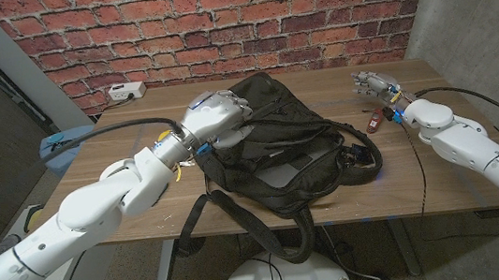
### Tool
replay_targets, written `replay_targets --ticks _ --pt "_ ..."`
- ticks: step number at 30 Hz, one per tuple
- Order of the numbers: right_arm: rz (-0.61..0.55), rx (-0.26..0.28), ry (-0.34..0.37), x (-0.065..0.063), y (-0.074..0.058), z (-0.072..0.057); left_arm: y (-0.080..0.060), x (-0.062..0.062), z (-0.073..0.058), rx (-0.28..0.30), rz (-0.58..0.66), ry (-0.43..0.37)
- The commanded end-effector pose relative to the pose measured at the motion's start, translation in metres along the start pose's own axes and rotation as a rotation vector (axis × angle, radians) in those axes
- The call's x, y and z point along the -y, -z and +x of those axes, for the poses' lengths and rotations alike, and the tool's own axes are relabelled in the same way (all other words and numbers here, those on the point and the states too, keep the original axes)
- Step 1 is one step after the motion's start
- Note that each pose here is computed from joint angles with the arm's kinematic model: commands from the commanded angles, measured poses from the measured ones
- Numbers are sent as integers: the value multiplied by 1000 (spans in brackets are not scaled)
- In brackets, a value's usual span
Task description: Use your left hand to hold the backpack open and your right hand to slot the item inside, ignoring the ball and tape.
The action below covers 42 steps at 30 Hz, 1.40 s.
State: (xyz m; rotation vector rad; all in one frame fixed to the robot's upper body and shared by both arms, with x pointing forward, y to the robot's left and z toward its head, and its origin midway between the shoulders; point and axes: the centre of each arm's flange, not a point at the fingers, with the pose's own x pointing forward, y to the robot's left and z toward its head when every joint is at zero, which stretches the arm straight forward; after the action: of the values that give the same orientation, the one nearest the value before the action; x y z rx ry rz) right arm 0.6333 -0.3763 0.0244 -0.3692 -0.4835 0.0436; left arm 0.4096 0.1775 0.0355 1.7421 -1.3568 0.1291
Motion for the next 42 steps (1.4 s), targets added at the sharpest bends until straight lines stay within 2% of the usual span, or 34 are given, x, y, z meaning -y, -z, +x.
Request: replay_targets --ticks 1,18,31,42 --pt "-113 -43 7 7 -14 -3 17 -13 12 -22 -16 -15" --pt "-190 -94 -31 10 -35 -11 23 -34 21 -55 -44 -11" --pt "-403 -103 -127 7 -54 0 31 -40 25 -102 -60 9" --pt "-543 -111 -173 20 -55 -7 33 -43 31 -147 -86 3"
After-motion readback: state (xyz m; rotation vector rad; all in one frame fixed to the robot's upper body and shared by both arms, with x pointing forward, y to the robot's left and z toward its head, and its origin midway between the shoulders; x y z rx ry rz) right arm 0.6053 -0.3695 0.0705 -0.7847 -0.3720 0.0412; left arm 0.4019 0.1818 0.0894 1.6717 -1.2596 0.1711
